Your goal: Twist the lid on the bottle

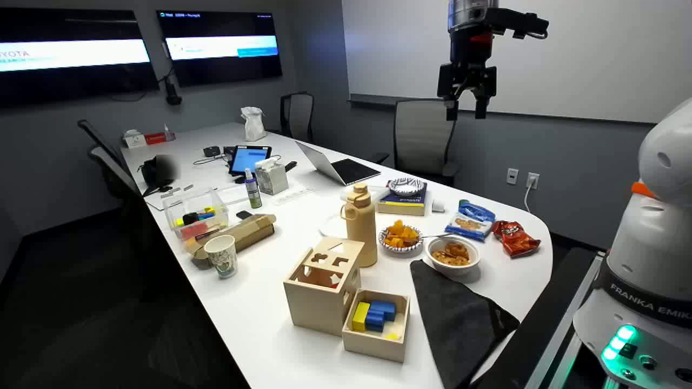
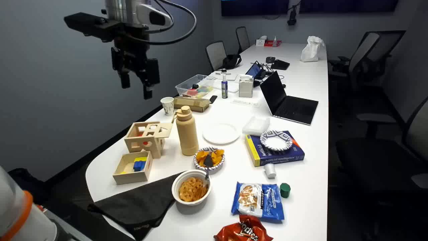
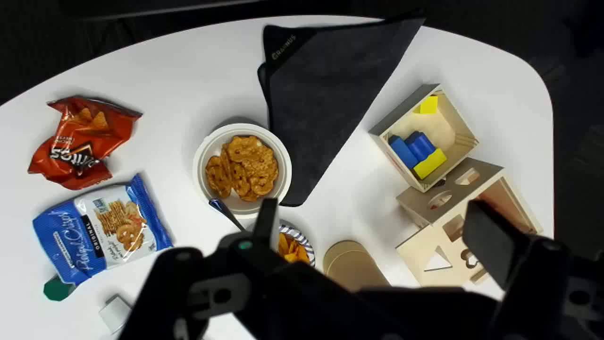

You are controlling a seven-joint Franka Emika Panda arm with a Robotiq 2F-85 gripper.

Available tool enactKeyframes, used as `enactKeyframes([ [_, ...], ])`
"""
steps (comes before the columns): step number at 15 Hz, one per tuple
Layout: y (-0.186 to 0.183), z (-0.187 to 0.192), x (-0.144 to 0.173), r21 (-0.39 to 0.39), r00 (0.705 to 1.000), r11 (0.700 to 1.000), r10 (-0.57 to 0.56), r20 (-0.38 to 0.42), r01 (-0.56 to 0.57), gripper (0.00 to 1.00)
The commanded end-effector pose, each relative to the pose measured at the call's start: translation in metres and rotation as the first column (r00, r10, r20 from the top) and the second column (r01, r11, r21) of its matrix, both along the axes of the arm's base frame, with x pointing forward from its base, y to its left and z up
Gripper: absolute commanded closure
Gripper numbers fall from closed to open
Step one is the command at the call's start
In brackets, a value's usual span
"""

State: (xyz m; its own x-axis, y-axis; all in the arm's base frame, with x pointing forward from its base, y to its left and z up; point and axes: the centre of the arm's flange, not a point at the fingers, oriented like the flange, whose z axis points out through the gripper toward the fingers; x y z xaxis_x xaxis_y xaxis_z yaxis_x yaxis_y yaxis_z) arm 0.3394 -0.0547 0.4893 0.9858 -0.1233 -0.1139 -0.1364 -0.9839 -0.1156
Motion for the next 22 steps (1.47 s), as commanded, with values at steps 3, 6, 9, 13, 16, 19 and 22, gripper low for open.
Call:
enactKeyframes([
  [3, 0.0, 0.0, 0.0, 0.0, 1.0, 1.0, 0.0, 0.0, 0.0, 0.0],
  [6, 0.0, 0.0, 0.0, 0.0, 1.0, 1.0, 0.0, 0.0, 0.0, 0.0],
  [9, 0.007, -0.004, 0.041, 0.002, 0.997, 0.998, 0.057, 0.061, -0.057, 0.0],
  [13, 0.035, -0.018, 0.11, -0.061, 0.981, 0.993, 0.11, 0.162, -0.102, 0.0],
  [16, 0.065, -0.041, 0.163, -0.1, 0.97, 0.984, 0.164, 0.18, -0.148, 0.0],
  [19, 0.081, -0.066, 0.198, -0.102, 0.965, 0.978, 0.197, 0.175, -0.182, 0.0],
  [22, 0.084, -0.092, 0.219, -0.094, 0.97, 0.98, 0.186, 0.154, -0.173, 0.0],
])
